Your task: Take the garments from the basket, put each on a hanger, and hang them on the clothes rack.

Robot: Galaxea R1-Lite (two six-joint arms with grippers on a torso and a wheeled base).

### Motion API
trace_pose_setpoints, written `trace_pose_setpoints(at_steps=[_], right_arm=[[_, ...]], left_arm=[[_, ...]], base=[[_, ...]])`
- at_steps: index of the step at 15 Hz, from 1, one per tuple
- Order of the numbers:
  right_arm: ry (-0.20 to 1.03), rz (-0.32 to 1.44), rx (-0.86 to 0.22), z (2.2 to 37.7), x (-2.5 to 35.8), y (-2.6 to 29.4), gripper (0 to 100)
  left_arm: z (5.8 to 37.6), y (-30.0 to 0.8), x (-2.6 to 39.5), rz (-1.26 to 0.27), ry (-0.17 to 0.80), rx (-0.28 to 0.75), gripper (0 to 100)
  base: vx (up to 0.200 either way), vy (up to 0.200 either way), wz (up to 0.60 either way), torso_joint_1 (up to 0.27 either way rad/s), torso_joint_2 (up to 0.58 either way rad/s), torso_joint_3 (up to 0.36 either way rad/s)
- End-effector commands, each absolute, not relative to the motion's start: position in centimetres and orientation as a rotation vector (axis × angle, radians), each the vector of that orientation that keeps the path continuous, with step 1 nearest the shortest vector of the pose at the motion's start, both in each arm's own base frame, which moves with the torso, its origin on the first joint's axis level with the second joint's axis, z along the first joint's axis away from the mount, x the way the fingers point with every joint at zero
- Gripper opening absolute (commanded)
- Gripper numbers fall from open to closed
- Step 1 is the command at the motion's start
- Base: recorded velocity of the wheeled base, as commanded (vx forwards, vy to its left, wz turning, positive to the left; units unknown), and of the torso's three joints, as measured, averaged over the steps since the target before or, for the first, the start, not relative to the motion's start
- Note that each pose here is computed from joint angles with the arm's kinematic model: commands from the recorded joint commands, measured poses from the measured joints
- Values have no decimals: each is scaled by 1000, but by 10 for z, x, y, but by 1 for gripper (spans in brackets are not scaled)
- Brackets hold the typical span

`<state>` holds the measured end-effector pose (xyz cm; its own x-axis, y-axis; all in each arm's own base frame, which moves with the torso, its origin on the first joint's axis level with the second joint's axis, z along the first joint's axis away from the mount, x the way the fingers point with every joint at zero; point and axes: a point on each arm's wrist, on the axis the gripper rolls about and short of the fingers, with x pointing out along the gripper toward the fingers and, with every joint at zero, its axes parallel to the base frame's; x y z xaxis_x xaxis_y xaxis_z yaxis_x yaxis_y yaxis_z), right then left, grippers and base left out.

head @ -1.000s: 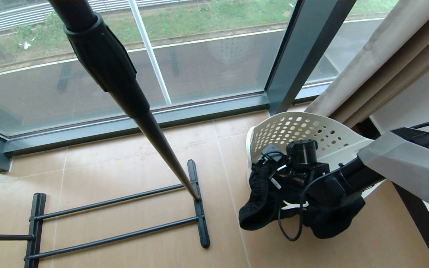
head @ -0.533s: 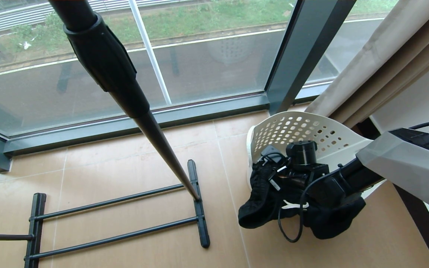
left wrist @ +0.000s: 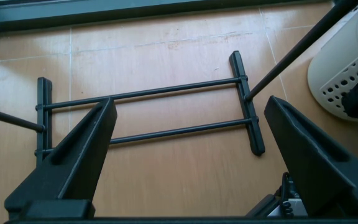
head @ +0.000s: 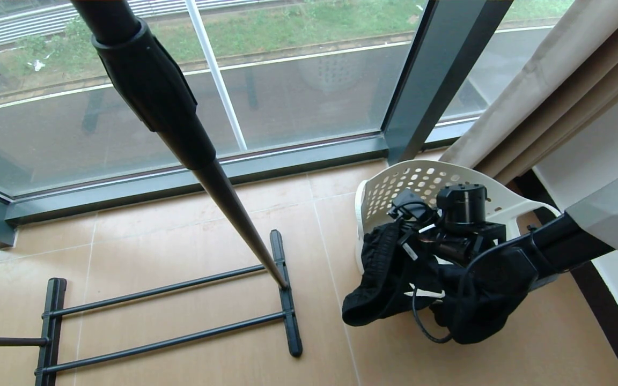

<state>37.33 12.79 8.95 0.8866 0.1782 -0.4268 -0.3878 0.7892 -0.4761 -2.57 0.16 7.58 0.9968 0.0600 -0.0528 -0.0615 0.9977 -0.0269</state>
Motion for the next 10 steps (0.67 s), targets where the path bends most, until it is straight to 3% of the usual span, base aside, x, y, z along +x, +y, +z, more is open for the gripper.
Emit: trace_pose_setpoints(at_steps=[1,5,10], right_arm=[[328,303,-579,109,364,125,0],[248,308,-568,149,325,120,0],[69,369,-539,206,237,118,0]], left_arm=[[76,2,-26,61,53,-29,100],[76,2,-26,61,53,-29,100],[75,2,-26,65,54,-22,100]], base=[[0,0,0,0,0,0],[0,0,0,0,0,0],[0,0,0,0,0,0]])
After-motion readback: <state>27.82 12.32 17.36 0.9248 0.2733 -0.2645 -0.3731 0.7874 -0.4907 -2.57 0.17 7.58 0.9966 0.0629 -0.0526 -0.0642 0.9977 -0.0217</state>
